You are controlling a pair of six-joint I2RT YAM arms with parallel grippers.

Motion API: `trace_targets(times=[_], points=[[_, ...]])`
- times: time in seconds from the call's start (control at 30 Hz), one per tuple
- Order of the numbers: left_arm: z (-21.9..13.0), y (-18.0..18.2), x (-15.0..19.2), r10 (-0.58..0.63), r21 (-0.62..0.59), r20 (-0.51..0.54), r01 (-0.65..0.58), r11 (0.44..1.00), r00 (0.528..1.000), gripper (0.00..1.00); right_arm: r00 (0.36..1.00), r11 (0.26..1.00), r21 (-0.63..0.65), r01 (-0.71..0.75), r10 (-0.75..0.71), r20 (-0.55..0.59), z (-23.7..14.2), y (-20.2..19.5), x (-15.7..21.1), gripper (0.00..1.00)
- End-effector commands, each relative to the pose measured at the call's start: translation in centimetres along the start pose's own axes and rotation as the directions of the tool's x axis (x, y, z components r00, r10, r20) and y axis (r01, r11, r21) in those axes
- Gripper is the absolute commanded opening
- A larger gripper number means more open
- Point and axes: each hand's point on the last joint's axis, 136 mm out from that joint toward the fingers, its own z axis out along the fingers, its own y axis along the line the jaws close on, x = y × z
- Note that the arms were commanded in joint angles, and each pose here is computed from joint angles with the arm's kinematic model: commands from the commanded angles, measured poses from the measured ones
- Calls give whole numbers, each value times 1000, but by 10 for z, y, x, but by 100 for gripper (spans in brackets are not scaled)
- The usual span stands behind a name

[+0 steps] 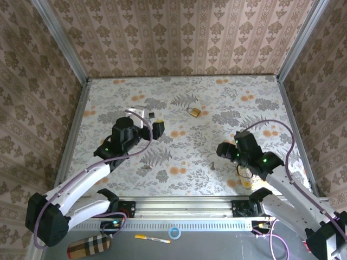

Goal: Unlock with the key

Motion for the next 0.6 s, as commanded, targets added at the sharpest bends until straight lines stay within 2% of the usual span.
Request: trace_targets(times=[0.0,0.07,0.23,0.37,0.47,0.57], points=[[-4,-21,20,-68,52,-112,74,996,991,100,984,991,58,-123,129,-121,15,-13,44,69],[-3,-30,29,-66,65,-134,76,995,989,100,978,992,52,-119,126,-165,28,-8,60,63],[-3,-41,42,-85,94,-149,100,991,985,100,977,994,48,-95,102,-189,49,10,67,54],[-2,-46,51,-94,101,-163,112,989,982,100,974,995,74,-68,82,-213,58,15,70,50],[-2,-47,57,-94,101,-173,113,989,980,100,973,994,88,-67,84,-214,62,13,71,42],[-1,-48,62,-96,99,-186,116,988,978,100,972,993,100,-65,86,-218,62,12,72,38]])
